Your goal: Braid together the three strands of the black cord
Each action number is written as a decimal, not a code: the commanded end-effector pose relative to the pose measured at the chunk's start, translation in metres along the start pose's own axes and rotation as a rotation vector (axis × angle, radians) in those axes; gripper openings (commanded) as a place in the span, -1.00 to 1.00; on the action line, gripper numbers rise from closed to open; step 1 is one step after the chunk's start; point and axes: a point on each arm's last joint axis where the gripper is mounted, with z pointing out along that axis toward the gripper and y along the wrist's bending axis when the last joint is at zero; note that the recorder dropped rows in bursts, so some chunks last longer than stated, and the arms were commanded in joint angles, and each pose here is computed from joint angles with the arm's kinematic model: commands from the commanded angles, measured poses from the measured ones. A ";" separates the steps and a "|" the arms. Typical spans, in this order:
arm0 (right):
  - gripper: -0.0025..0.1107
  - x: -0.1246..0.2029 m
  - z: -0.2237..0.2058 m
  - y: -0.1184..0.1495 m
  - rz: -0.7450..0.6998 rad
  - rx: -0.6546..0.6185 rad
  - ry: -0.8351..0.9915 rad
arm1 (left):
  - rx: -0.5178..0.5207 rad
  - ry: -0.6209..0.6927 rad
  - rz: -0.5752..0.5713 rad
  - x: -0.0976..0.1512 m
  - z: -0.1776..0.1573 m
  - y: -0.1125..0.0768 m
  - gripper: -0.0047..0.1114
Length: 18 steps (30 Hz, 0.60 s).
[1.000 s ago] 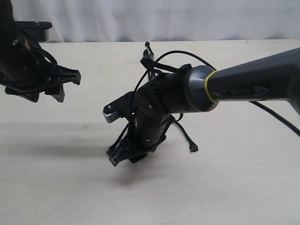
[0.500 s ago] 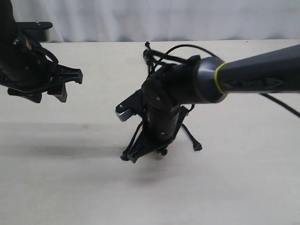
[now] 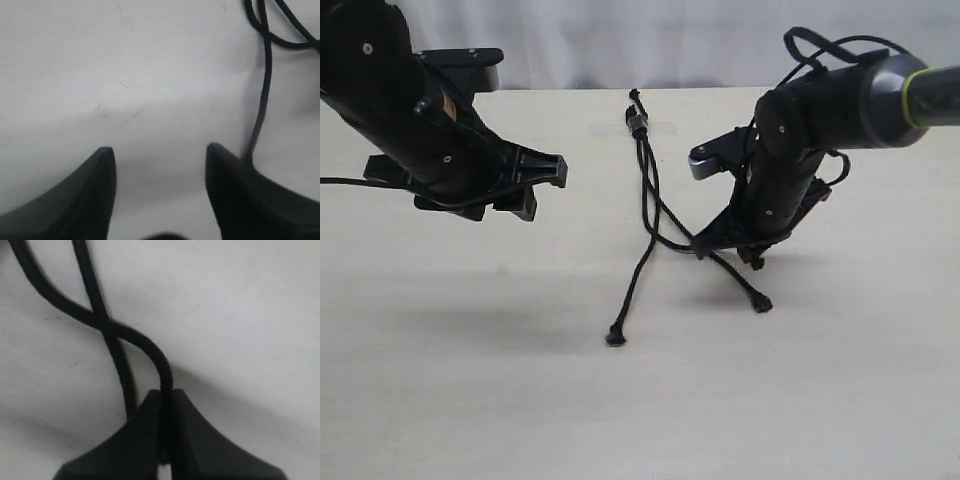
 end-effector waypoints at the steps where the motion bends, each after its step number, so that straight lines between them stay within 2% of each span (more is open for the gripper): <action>1: -0.88 0.003 0.023 0.005 -0.013 -0.052 0.050 | 0.005 0.024 -0.008 0.003 0.005 -0.003 -0.04; 3: -0.88 0.005 0.023 0.014 -0.025 -0.153 0.077 | 0.000 0.039 -0.008 0.004 0.010 -0.003 -0.04; 6: -0.88 0.008 0.017 0.035 -0.051 -0.397 0.098 | -0.012 0.098 -0.023 0.007 0.030 -0.003 -0.04; 7: -0.88 0.008 0.016 0.037 -0.047 -0.424 0.099 | -0.017 0.108 -0.021 0.008 0.036 -0.003 -0.04; 11: -0.88 0.009 0.014 0.040 -0.025 -0.461 0.111 | -0.034 0.168 0.002 0.015 0.068 -0.010 -0.04; 15: -0.88 0.009 0.015 0.041 -0.011 -0.463 0.113 | -0.044 0.218 0.059 0.031 0.110 -0.027 -0.04; 18: -0.88 0.009 0.016 0.041 0.017 -0.464 0.128 | -0.038 0.292 0.001 0.043 0.133 -0.031 -0.04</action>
